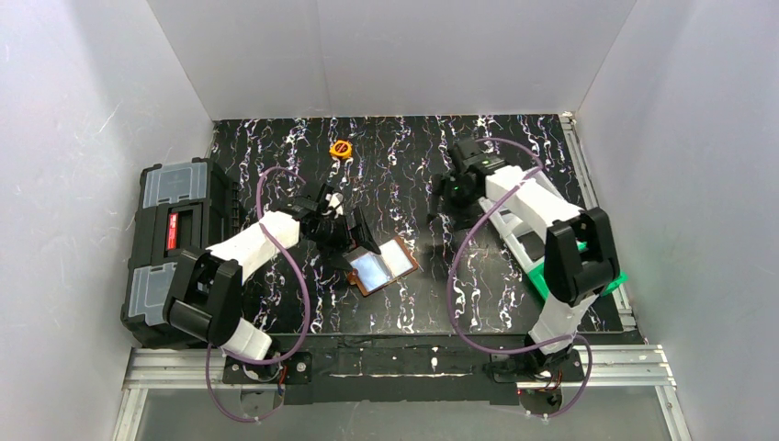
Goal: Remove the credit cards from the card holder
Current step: Remove the credit card from the card holder.
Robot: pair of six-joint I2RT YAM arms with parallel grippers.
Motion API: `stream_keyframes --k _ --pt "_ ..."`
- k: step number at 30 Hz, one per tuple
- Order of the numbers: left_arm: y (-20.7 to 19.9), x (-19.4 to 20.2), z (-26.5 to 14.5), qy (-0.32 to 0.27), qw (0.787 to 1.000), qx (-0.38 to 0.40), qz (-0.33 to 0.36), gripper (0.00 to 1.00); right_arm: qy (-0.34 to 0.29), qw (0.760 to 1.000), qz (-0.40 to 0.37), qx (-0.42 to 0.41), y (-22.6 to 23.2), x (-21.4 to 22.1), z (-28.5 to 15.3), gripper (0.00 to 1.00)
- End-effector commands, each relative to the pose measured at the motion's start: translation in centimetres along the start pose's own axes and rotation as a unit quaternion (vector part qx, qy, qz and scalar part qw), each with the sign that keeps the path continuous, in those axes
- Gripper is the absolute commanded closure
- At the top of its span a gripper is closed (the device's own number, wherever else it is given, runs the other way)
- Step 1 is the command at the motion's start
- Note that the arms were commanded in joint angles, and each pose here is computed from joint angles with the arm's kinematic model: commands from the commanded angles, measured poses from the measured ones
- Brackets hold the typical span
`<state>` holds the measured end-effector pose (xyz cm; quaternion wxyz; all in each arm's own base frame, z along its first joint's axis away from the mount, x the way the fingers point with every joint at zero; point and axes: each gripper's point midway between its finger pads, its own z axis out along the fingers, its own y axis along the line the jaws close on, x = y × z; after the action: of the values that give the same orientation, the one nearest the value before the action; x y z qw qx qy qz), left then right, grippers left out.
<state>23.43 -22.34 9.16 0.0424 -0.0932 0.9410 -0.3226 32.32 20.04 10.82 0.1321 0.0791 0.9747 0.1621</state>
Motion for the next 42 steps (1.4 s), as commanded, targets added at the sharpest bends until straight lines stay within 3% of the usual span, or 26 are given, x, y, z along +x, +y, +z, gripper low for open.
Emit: stream_keyframes --k 1,6,12,16,21,31,35,42 --pt "1.2 0.5 -0.5 -0.022 0.999 -0.023 -0.016 0.02 0.020 0.995 -0.073 -0.070 4.7 2.3 1.8 0.24" --pt "2.6 0.8 -0.3 -0.034 0.998 -0.045 -0.035 0.03 0.054 0.988 -0.122 -0.072 6.8 5.4 4.8 0.32" --pt "5.5 1.1 0.6 -0.042 0.993 -0.097 -0.060 0.27 0.094 0.981 -0.157 -0.059 7.8 9.0 8.0 0.47" --pt "6.4 0.9 1.7 -0.035 0.991 -0.112 -0.060 0.49 0.110 0.983 -0.146 -0.032 7.2 10.8 8.5 0.58" --pt "6.9 0.3 2.2 -0.032 0.990 -0.130 -0.054 0.65 0.126 0.983 -0.128 -0.030 6.6 12.4 8.1 0.62" --pt "6.3 -1.9 2.2 -0.035 0.988 -0.152 -0.018 0.73 0.152 0.981 -0.106 -0.054 7.3 15.0 7.1 0.65" --pt "5.5 -2.4 1.2 -0.041 0.988 -0.150 0.002 0.70 0.142 0.982 -0.108 -0.059 7.8 14.6 6.3 0.64" --pt "3.3 -2.0 -1.0 -0.047 0.986 -0.150 0.060 0.56 0.101 0.988 -0.096 -0.065 8.1 12.1 4.2 0.43"
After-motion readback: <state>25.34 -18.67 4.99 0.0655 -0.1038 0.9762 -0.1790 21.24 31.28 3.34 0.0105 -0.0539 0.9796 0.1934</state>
